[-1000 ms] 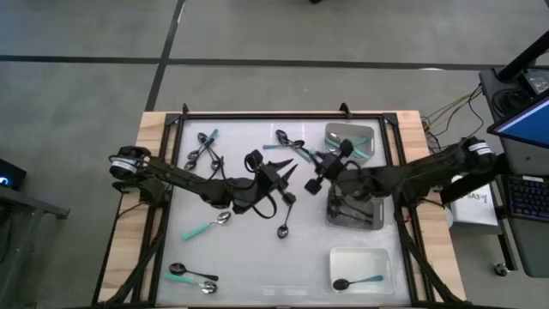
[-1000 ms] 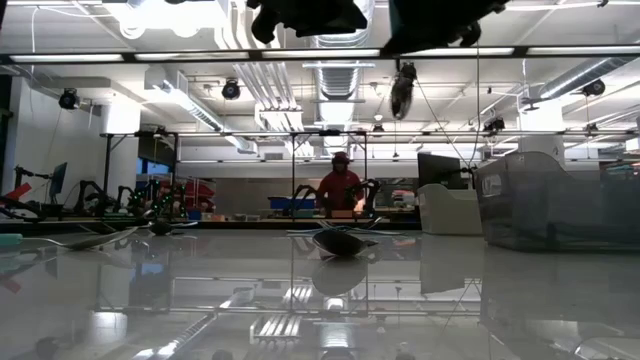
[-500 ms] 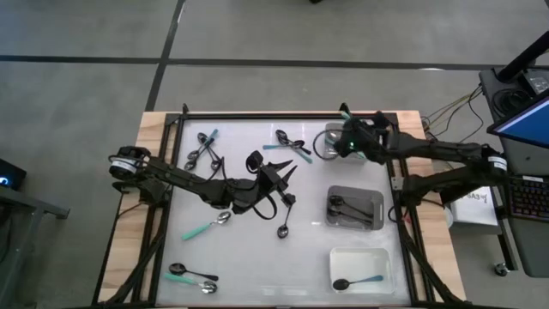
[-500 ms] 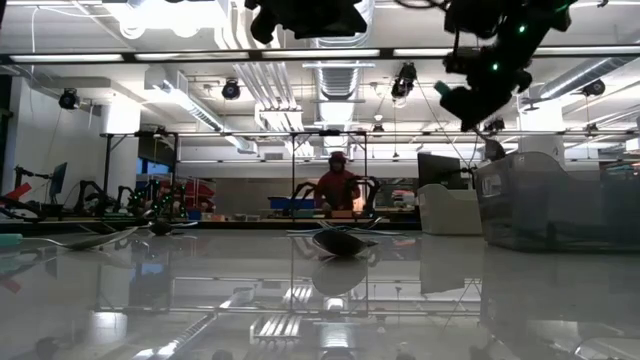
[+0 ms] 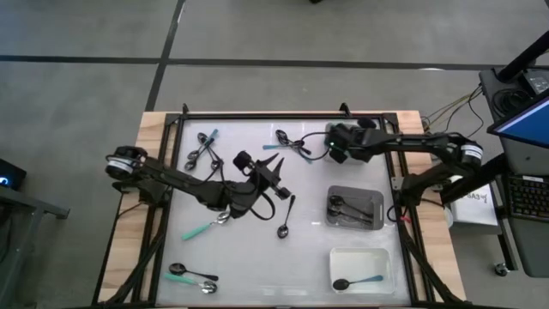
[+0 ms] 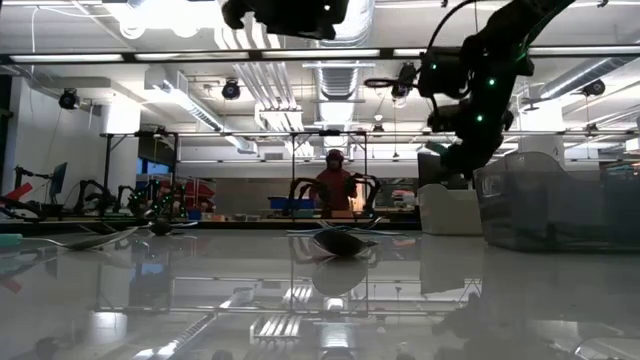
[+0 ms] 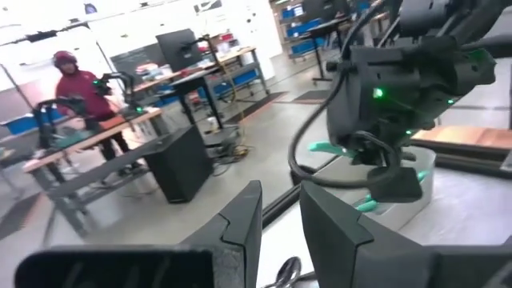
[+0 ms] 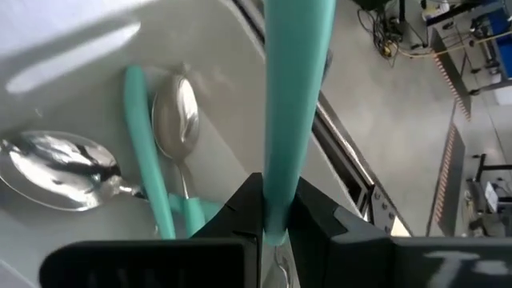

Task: Sort silverware by color (type)
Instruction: Put the light blue spoon into the gray bin

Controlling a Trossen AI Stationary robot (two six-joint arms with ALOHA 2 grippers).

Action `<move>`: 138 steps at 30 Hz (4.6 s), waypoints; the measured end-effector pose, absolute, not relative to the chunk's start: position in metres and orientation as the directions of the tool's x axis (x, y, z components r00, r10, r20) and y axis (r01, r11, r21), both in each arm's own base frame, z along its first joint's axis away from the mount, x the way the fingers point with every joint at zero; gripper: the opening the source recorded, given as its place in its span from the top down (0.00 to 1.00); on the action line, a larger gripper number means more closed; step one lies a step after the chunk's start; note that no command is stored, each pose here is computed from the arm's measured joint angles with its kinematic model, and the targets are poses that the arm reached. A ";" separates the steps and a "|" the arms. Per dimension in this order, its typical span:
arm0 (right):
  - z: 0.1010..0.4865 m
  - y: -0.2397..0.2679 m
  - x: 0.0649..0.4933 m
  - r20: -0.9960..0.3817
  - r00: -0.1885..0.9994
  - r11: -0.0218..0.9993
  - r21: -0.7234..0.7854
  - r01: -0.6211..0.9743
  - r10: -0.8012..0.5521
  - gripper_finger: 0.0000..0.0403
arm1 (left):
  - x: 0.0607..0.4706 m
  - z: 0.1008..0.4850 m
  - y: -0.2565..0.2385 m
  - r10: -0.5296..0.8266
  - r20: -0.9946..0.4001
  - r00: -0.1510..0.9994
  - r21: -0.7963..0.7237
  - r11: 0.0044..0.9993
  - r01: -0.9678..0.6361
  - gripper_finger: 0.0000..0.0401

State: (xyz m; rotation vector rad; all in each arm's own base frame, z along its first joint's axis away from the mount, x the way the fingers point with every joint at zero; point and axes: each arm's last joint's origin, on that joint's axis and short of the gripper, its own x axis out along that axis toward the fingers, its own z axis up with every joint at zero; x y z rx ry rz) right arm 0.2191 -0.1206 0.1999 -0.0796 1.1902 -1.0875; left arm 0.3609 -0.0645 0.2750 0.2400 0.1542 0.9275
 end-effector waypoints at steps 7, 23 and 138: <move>0.200 -0.121 0.219 -0.699 -0.044 0.511 -0.563 0.650 -0.714 0.75 | 0.350 0.277 -0.070 0.853 -0.043 0.520 0.347 0.501 -0.793 0.82; 0.253 -0.098 0.199 -0.690 0.269 0.561 -0.238 0.793 -0.672 0.68 | 0.264 0.247 -0.073 0.581 -0.681 0.446 0.208 0.737 -0.643 0.82; 0.268 -0.020 0.293 -0.266 0.926 0.927 0.189 0.323 -0.268 0.69 | 0.347 0.258 -0.048 0.721 -0.301 0.624 0.209 0.688 -0.695 0.95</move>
